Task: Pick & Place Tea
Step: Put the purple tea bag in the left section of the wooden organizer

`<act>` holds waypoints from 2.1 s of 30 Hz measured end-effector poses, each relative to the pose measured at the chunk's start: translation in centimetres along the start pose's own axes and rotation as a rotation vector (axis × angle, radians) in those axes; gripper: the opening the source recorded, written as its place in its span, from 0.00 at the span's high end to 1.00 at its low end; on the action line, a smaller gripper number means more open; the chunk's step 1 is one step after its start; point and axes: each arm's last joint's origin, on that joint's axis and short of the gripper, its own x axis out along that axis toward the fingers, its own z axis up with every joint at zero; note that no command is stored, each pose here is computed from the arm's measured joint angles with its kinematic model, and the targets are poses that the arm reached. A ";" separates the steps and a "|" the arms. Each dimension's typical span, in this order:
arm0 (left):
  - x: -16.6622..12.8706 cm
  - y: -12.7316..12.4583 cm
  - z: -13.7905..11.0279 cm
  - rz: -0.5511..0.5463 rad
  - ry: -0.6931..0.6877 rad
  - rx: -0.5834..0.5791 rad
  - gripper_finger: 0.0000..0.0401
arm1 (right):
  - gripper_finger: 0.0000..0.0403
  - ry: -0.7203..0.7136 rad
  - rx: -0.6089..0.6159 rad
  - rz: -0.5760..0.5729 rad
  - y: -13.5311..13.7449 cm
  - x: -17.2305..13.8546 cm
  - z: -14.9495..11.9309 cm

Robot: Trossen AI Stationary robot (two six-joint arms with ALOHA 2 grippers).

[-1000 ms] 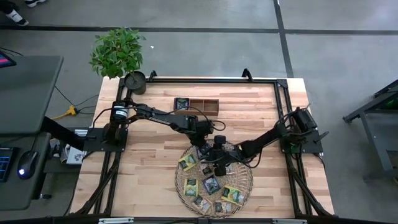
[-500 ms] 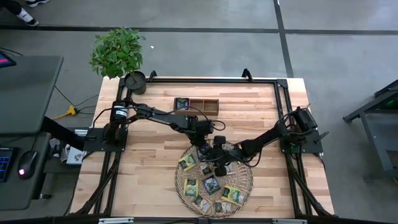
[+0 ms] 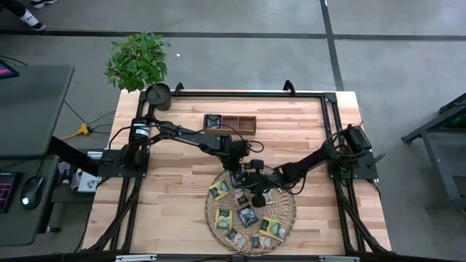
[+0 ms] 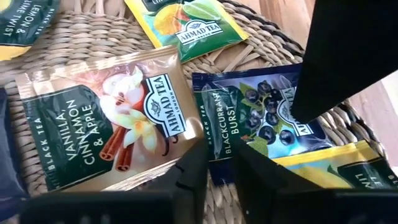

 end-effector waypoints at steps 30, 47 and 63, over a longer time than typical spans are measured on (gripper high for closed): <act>-3.4 -2.1 1.3 0.115 0.082 0.187 1.00 | 1.00 0.129 -0.067 -0.075 1.6 -2.0 5.3; -6.1 -2.1 1.2 0.368 0.124 0.270 1.00 | 1.00 0.099 0.000 -0.091 1.1 -5.6 7.9; -6.0 -2.9 1.6 0.178 0.148 0.536 1.00 | 1.00 0.157 -0.076 -0.002 1.6 -6.4 7.5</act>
